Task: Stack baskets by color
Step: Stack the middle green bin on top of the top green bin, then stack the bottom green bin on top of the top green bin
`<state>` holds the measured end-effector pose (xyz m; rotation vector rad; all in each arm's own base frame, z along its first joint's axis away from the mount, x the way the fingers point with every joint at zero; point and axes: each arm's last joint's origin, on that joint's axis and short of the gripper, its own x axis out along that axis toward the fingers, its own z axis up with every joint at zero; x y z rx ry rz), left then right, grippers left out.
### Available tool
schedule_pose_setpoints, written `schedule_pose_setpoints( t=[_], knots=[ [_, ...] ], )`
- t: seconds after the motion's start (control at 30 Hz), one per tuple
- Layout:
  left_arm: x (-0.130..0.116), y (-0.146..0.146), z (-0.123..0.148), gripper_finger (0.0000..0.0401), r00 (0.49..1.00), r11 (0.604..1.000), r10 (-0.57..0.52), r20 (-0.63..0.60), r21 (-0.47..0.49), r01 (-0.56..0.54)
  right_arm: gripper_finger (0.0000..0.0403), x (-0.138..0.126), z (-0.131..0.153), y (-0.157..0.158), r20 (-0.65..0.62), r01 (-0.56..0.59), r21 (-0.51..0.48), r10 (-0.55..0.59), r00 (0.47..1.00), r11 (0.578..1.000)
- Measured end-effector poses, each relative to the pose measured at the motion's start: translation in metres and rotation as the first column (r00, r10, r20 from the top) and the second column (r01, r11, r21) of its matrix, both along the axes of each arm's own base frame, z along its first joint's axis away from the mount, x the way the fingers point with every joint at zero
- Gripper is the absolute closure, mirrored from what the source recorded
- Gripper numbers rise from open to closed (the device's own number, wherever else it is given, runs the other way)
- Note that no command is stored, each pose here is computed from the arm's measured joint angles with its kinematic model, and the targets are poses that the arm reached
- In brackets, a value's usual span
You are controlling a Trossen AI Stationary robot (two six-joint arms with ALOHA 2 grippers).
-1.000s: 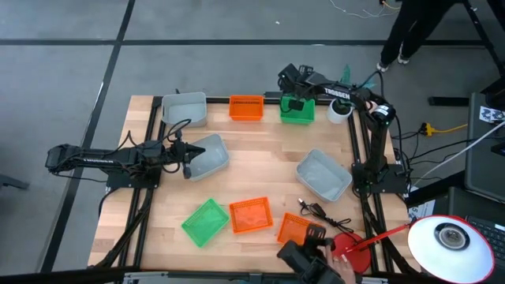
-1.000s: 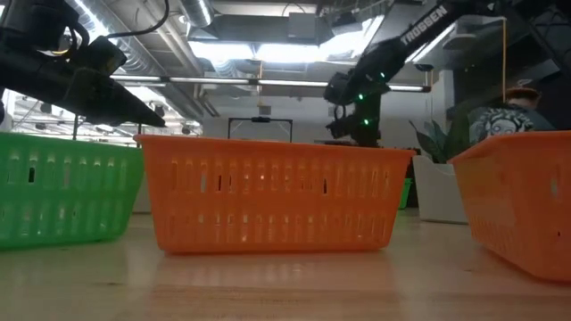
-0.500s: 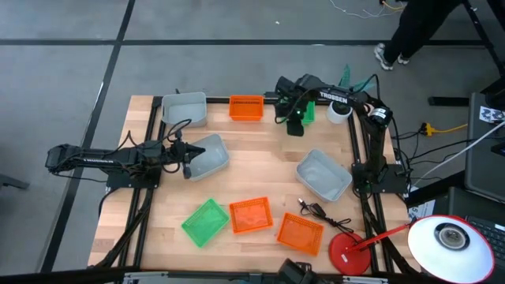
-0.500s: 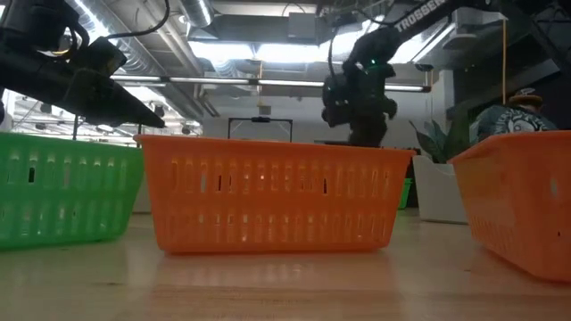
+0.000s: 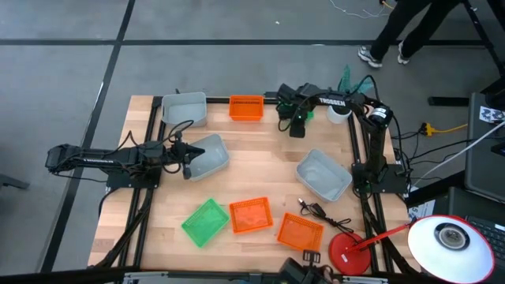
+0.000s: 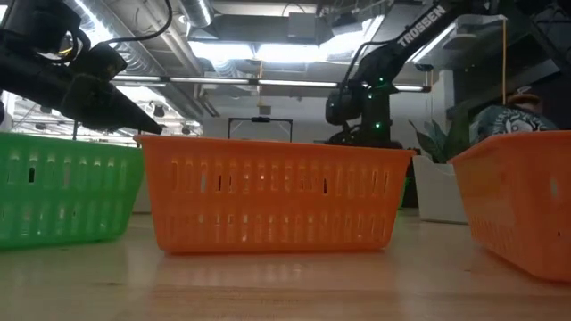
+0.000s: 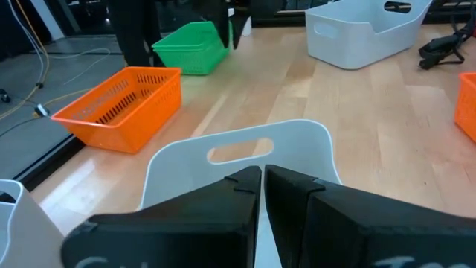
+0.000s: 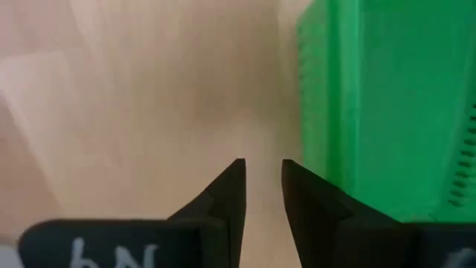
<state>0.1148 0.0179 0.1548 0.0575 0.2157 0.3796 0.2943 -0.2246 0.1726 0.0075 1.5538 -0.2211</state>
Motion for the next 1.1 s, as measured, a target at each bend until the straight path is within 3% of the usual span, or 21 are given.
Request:
schedule_pose_setpoints(
  t=[0.27,0.63,0.8,0.93,1.1],
  knots=[
    [0.000,0.000,0.000,0.0387,1.000,1.000,0.001,0.001,-0.001,-0.001,0.0311,0.001,0.000,-0.001,0.001,0.001,-0.019,-0.001,1.000,1.000],
    [0.000,0.000,0.000,0.0387,1.000,1.000,0.001,0.004,-0.001,-0.001,0.0311,-0.001,0.000,0.005,0.002,-0.008,0.068,0.008,1.000,0.998],
    [0.000,0.000,0.001,0.0387,1.000,1.000,0.001,0.006,0.000,-0.001,0.0311,0.004,0.007,0.015,0.036,-0.035,0.181,0.029,0.999,0.983],
    [0.000,0.000,0.001,0.0387,1.000,1.000,0.001,0.012,0.000,-0.001,0.0311,0.011,0.017,0.027,0.100,-0.072,0.323,0.041,0.994,0.944],
    [0.001,0.000,0.007,0.0387,0.997,1.000,0.002,0.078,-0.010,-0.002,0.0311,0.021,0.033,0.050,0.197,-0.136,0.555,0.029,0.980,0.821]
  ],
)
